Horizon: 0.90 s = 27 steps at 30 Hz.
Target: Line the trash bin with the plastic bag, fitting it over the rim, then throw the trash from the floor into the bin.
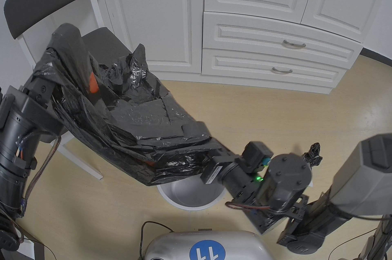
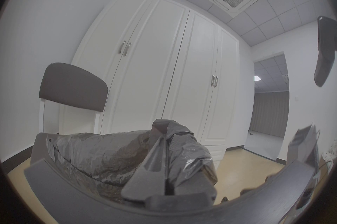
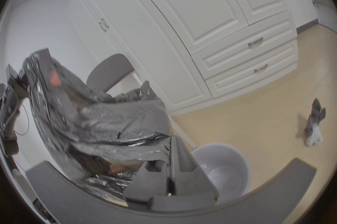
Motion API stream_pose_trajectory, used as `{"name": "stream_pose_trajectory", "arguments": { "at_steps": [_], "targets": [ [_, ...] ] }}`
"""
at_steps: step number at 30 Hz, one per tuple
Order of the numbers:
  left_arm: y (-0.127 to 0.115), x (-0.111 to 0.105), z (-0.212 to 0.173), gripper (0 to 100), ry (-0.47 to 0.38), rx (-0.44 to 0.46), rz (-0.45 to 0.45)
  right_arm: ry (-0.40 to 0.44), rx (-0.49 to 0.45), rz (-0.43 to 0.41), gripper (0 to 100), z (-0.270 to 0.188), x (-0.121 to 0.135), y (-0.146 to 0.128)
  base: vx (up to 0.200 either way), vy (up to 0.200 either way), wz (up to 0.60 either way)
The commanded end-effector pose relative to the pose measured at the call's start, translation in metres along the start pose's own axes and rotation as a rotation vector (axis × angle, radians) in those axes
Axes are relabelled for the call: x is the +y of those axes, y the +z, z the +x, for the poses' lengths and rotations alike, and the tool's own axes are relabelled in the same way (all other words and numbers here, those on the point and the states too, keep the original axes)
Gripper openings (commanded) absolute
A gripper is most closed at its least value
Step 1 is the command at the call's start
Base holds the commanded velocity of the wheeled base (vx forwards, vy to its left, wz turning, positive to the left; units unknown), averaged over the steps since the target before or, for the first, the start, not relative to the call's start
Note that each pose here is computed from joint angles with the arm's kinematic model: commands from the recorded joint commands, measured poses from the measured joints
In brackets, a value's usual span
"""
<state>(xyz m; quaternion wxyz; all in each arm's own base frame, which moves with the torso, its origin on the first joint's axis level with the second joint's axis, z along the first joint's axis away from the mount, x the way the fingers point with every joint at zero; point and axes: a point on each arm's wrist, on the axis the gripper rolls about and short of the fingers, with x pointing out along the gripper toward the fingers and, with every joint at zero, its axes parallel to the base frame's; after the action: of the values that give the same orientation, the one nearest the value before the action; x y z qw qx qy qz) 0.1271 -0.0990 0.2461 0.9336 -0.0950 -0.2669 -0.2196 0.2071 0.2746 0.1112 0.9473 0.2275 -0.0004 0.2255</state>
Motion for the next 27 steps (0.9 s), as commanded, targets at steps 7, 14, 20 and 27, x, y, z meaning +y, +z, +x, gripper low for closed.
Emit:
{"name": "stream_pose_trajectory", "arguments": {
  "at_steps": [7, 14, 20, 27],
  "targets": [
    [-0.04, 0.002, -0.018, 0, -0.007, 0.199, 0.046, -0.032, -0.001, -0.091, 0, -0.076, -0.014, 0.132, 0.0, 0.0, 0.0],
    [-0.038, 0.001, -0.019, 0, -0.027, 0.191, 0.09, -0.023, -0.009, -0.088, 0, -0.119, -0.018, 0.169, 0.0, 0.0, 0.0],
    [-0.058, -0.002, -0.025, 0, -0.05, 0.292, 0.098, -0.036, 0.03, -0.108, 0, -0.121, -0.021, 0.166, 0.0, 0.0, 0.0],
    [-0.087, -0.004, -0.03, 0, -0.06, 0.428, 0.104, -0.054, 0.104, -0.163, 0, -0.119, -0.026, 0.146, 0.0, 0.0, 0.0]
  ]
}}
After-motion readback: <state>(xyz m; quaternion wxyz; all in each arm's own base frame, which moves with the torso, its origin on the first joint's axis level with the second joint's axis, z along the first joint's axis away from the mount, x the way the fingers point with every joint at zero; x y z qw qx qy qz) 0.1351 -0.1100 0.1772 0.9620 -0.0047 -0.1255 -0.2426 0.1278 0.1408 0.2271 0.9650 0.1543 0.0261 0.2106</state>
